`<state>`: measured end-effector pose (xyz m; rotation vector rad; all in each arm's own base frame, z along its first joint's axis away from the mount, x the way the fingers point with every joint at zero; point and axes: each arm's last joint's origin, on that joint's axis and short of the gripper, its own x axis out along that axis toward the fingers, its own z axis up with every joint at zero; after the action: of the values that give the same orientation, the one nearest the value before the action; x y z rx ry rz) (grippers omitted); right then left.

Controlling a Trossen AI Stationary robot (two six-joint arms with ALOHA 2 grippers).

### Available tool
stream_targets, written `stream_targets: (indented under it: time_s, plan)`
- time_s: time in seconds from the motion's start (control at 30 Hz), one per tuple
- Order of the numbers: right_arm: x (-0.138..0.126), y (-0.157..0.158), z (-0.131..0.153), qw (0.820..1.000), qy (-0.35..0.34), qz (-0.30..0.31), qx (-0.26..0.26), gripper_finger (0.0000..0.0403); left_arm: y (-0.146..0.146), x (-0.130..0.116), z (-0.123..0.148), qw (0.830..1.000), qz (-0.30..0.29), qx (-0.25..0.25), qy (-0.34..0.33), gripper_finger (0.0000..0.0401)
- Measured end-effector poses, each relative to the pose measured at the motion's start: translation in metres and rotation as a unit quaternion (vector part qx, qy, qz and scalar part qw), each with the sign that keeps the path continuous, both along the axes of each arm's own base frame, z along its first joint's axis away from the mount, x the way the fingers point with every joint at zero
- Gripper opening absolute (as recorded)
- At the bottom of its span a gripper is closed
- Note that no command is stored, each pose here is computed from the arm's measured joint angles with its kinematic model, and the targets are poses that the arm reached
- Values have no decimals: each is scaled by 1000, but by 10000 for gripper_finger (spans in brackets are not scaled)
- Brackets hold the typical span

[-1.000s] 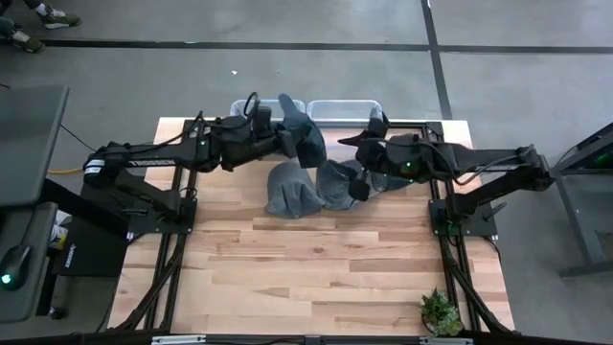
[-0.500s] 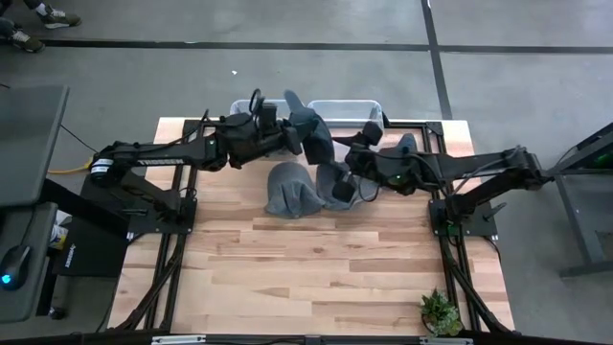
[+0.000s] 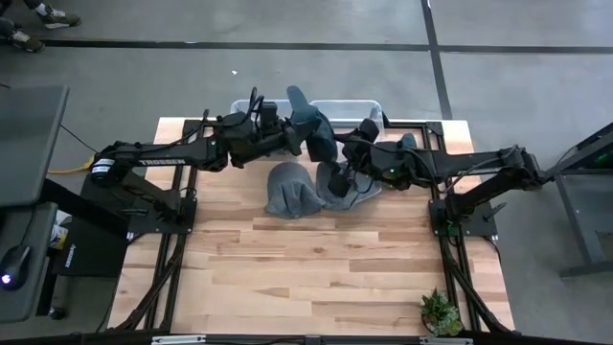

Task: Pick and place caps into container
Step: Put the left blue cap into the left transparent container

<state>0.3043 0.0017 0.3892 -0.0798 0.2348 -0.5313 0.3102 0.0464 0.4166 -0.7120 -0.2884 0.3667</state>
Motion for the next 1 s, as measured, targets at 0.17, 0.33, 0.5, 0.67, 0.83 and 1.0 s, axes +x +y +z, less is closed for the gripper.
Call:
stream_targets:
  time_s: [0.17, 0.33, 0.5, 0.67, 0.83, 1.0]
  plan:
    - [0, -1, 0, 1000, -1, 1, 1, 270, -1, 0, 1, 1000, -8, 2, -6, 0]
    - [-1, -3, 0, 999, -2, -32, -5, 270, -2, 0, 3, 1000, -14, 3, -12, 0]
    - [-1, -8, 0, 999, -8, -37, 6, 247, -2, 0, 3, 1000, -24, 5, -12, 0]
    - [-1, -11, 0, 999, -7, -32, 9, 192, -2, 0, 2, 1000, -27, 5, -11, 0]
    - [-1, -11, -1, 999, -2, -31, 6, 114, -3, 1, 2, 999, -38, 6, -9, 1]
    - [-2, -11, -2, 999, 10, -30, 5, 25, -3, 1, 1, 999, -40, 6, -6, 7]
